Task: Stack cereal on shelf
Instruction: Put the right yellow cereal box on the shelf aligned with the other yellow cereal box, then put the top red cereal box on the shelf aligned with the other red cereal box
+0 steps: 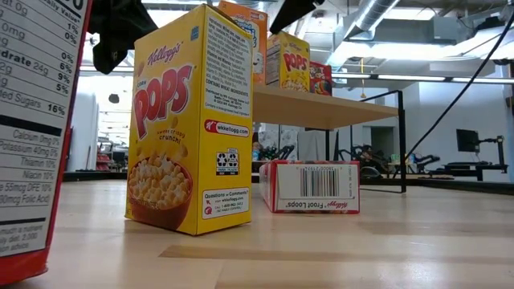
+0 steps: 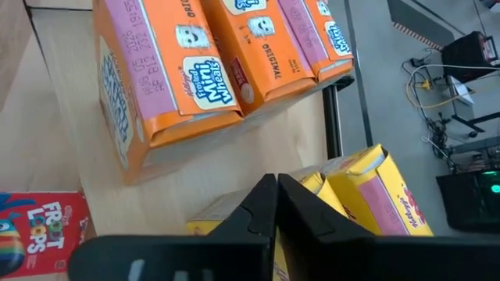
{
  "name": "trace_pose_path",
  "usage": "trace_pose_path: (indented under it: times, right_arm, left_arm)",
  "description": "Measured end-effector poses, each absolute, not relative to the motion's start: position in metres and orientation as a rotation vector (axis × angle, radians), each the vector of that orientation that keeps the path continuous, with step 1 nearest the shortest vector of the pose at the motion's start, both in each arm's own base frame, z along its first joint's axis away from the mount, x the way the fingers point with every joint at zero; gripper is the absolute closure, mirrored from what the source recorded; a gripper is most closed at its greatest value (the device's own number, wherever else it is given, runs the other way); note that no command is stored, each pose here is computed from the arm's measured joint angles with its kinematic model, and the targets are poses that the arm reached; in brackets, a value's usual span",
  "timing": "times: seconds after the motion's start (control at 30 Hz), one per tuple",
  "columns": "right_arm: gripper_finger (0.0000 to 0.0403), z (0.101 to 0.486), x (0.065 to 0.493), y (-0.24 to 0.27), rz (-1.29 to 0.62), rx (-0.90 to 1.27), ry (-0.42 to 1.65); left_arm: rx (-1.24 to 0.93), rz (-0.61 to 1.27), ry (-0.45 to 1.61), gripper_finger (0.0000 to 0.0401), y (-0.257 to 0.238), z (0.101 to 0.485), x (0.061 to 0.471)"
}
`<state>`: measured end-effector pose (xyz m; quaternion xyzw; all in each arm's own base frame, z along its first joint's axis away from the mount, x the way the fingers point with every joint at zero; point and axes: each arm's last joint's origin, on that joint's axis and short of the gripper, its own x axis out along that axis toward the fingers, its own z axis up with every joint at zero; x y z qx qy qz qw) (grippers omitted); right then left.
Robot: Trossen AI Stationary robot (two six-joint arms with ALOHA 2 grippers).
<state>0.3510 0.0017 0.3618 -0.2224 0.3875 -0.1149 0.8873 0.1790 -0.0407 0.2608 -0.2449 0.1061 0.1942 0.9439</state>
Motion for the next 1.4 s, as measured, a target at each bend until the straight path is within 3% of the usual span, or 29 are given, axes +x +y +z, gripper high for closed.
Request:
trace_pose_path:
  times: [0.33, 0.6, 0.93, 1.17, 1.4]
  right_arm:
    - [0.0388, 0.362, 0.351, -0.004, -0.254, -0.465, 0.812]
    - [0.0361, 0.382, 0.346, 0.011, -0.228, -0.47, 0.742]
    - [0.0396, 0.426, 0.271, -0.018, -0.39, -0.321, 0.77]
    - [0.0375, 0.404, 0.251, -0.04, -0.499, -0.218, 0.75]
    - [0.0391, 0.366, 0.26, -0.047, -0.513, -0.208, 0.749]
  left_arm:
    - [-0.499, 0.396, 0.216, 0.0401, -0.041, 0.261, 0.179]
    - [-0.499, 0.396, 0.216, 0.0401, -0.041, 0.261, 0.179]
    - [-0.507, 0.397, 0.215, 0.0401, -0.041, 0.261, 0.179]
    - [-0.497, 0.423, 0.213, 0.0401, -0.04, 0.26, 0.179]
    - [-0.505, 0.423, 0.212, 0.0401, -0.04, 0.26, 0.179]
